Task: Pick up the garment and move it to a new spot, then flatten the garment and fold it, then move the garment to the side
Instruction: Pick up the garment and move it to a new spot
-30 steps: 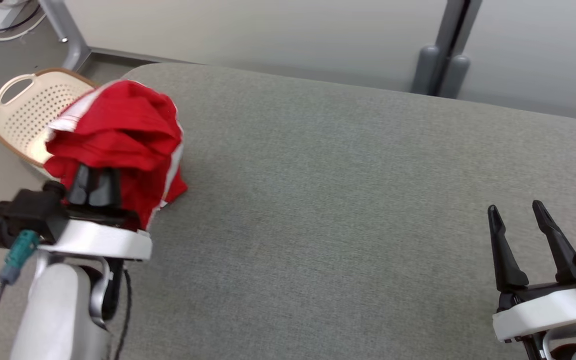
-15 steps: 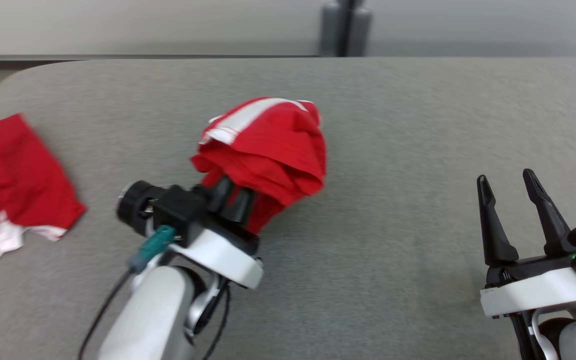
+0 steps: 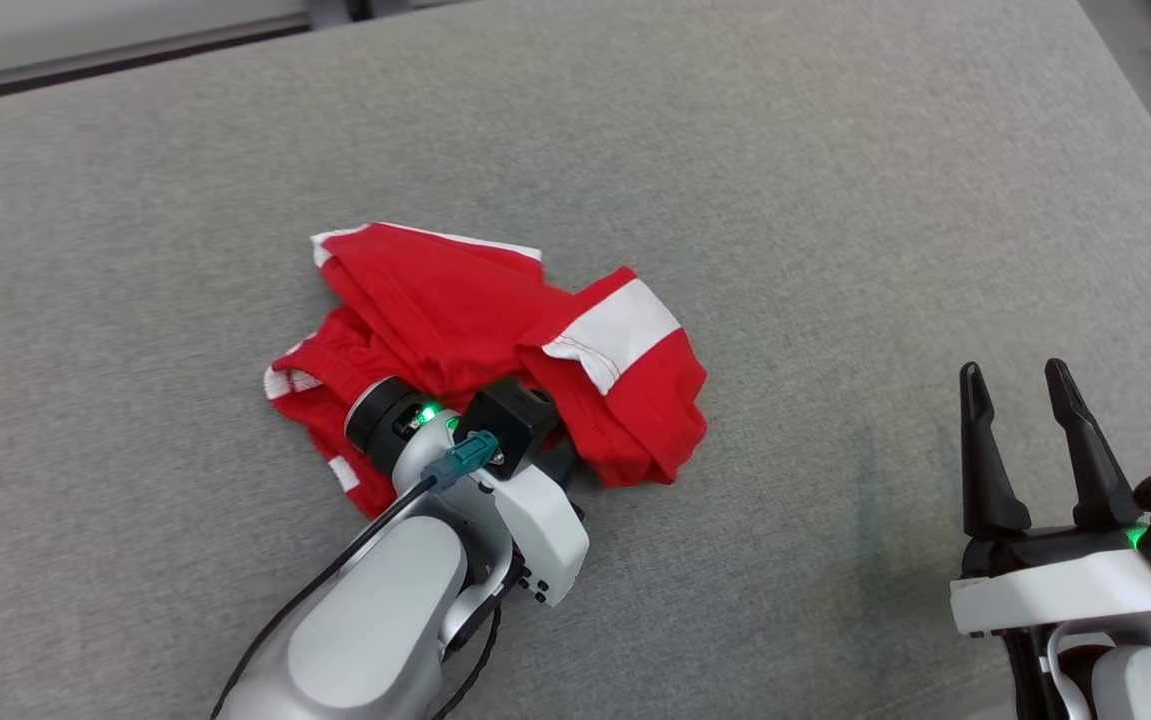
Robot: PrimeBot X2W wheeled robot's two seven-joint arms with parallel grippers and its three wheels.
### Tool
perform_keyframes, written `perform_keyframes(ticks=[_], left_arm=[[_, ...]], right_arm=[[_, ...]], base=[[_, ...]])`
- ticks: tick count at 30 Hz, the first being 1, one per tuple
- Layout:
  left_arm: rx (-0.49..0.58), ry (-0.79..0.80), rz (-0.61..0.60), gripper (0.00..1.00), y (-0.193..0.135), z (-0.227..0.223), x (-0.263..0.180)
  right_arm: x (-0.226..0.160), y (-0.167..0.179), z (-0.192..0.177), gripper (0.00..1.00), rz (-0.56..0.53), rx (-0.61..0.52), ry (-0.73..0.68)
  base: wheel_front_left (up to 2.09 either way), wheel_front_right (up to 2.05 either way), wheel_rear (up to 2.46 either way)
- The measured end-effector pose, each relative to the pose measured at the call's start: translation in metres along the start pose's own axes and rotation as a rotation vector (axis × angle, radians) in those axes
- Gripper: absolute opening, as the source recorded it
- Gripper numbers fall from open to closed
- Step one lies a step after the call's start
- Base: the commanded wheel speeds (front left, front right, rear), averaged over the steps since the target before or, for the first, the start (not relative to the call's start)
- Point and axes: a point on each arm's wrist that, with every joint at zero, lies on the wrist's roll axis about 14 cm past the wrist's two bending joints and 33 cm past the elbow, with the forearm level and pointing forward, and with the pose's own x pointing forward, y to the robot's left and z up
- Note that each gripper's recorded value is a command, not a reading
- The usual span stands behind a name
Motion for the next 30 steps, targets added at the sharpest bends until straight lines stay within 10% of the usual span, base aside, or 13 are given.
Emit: perform_keyframes(ticks=[3, 4, 5, 13, 30], left_arm=[[-0.011, 0.014, -0.033, 0.00, -0.004, -0.011, 0.008], [-0.011, 0.010, -0.033, 0.38, -0.003, -0.012, 0.009], [-0.010, 0.004, -0.031, 1.00, -0.002, -0.012, 0.009], [0.013, -0.145, 0.067, 1.00, 0.013, 0.031, -0.017], [-0.047, -0.337, 0.851, 1.00, 0.148, 0.059, -0.231]], right_arm=[[0.000, -0.010, -0.006, 1.00, -0.031, 0.006, 0.014], [0.001, -0.011, -0.006, 1.00, -0.034, 0.005, 0.009], [0.002, -0.011, -0.006, 1.00, -0.035, 0.005, 0.008], [0.007, 0.007, 0.007, 1.00, 0.023, 0.001, -0.028], [0.001, 0.065, 0.040, 1.00, 0.200, -0.039, -0.080]], base=[[0.00, 0.00, 0.00], [0.00, 0.00, 0.00], [0.00, 0.00, 0.00], [0.00, 0.00, 0.00], [0.00, 0.00, 0.00]])
